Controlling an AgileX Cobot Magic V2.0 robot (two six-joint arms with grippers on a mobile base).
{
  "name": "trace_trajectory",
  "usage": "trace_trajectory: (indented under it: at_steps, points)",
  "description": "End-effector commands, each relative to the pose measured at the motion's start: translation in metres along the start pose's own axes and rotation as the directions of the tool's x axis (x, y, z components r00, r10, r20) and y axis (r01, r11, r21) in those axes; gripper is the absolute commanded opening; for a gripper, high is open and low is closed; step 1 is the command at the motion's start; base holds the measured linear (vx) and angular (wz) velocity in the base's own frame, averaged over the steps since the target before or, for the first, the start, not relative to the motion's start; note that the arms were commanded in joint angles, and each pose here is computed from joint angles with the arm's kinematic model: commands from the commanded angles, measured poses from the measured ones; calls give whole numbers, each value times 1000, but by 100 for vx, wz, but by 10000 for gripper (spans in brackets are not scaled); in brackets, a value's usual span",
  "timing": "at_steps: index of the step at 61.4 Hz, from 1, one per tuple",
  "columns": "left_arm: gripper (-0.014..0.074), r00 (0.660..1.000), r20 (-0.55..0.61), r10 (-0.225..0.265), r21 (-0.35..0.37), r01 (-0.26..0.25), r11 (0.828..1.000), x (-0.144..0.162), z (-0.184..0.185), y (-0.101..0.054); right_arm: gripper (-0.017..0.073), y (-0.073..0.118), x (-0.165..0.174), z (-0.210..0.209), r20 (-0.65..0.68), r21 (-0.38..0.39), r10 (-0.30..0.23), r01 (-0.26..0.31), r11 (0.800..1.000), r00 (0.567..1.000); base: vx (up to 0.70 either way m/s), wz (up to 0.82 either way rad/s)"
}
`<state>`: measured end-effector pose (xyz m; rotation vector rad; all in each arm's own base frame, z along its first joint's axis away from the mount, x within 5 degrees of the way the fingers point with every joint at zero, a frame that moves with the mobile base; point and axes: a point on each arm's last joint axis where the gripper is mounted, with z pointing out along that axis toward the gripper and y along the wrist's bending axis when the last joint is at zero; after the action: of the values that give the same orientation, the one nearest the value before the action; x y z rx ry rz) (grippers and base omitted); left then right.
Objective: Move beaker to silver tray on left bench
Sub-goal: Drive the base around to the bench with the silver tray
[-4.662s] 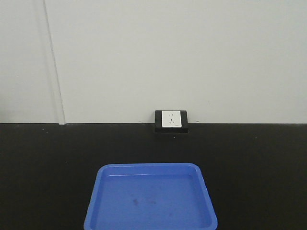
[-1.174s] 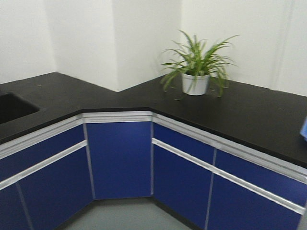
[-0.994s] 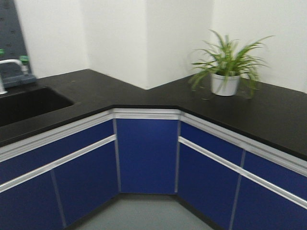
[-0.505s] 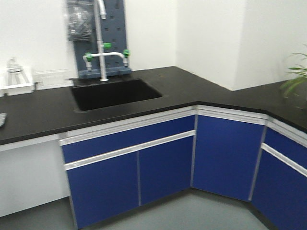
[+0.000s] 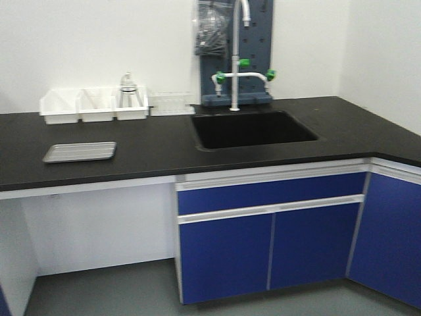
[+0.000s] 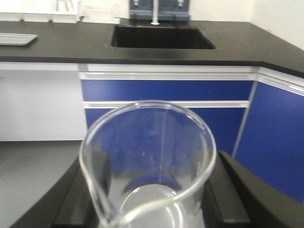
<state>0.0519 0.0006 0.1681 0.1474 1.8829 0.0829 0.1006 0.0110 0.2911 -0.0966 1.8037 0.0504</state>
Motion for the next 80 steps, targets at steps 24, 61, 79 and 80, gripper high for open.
trace_trajectory:
  at_steps: [24,61,79,80]
  points:
    - [1,998,71,-2,4,2,1000,-2,2,-1,-11,2,-15,-2,90,-26,-17,19,999,996,15,57]
    - [1,998,71,-2,4,2,1000,-2,2,-1,-11,2,-15,-2,89,-25,-17,19,999,996,26,57]
    - [1,998,71,-2,4,2,1000,-2,2,-1,-11,2,-15,-2,89,-25,-17,19,999,996,39,11]
    - [1,998,71,-2,4,2,1000,-2,2,-1,-11,2,-15,-2,89,-25,-17,19,999,996,41,-4]
